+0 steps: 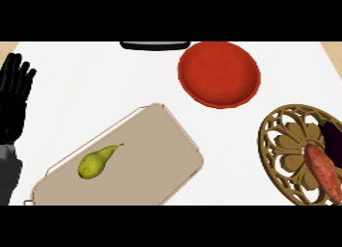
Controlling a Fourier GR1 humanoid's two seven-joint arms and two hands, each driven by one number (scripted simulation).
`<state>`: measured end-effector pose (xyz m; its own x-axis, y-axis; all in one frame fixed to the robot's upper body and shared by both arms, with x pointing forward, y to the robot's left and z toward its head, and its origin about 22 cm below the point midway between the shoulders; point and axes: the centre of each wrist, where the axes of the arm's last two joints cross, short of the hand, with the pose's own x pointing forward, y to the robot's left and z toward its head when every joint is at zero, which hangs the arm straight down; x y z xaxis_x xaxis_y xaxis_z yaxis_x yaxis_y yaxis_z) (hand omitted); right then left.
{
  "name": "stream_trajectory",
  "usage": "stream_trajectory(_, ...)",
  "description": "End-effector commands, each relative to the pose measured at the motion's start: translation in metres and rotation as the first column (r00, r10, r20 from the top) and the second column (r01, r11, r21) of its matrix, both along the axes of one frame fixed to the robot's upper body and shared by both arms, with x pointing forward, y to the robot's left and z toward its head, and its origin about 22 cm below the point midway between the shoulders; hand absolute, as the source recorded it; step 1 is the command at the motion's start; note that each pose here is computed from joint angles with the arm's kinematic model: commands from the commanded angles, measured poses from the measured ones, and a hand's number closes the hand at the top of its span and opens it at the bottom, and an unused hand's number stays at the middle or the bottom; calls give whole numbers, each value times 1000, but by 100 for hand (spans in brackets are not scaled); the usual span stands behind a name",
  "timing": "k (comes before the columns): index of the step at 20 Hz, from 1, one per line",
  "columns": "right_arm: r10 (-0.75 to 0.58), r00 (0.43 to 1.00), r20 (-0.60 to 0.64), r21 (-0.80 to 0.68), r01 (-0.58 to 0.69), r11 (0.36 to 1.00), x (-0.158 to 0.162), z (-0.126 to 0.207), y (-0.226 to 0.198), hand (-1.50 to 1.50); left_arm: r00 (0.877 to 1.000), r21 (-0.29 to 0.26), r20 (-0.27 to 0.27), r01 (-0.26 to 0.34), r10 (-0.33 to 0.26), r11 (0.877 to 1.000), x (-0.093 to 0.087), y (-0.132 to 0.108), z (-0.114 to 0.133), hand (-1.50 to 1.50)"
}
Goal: Pick the eggplant from the placemat and place it in the bowl
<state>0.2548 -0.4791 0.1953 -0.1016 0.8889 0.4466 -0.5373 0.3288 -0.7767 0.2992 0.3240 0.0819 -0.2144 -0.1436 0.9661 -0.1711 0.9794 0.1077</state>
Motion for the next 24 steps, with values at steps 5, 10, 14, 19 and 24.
stream_trajectory(5, 9, 998, -67, 17, -8, 1000, 15, -56, 5, -150, 1000, -7, -12, -15, 14, 1000, -5, -4, 4, 0)
stream_trajectory(10, -6, 997, -73, 12, 7, 1000, 28, -54, -12, -150, 1000, -10, -8, -3, 3, 1000, 4, -4, 7, 0)
stream_trajectory(14, 9, 998, -62, 35, -7, 999, 31, -89, -5, -150, 1000, 13, 6, -5, 5, 1000, -16, -5, -5, 0)
stream_trajectory(19, 56, 998, -32, 74, -53, 996, 39, -117, 13, -150, 1000, 11, 8, 3, -3, 1000, 4, -4, -2, 0)
stream_trajectory(24, 66, 997, -47, 46, -64, 997, 29, -121, 0, -150, 1000, -10, -12, -2, 2, 1000, -25, 4, -3, 0)
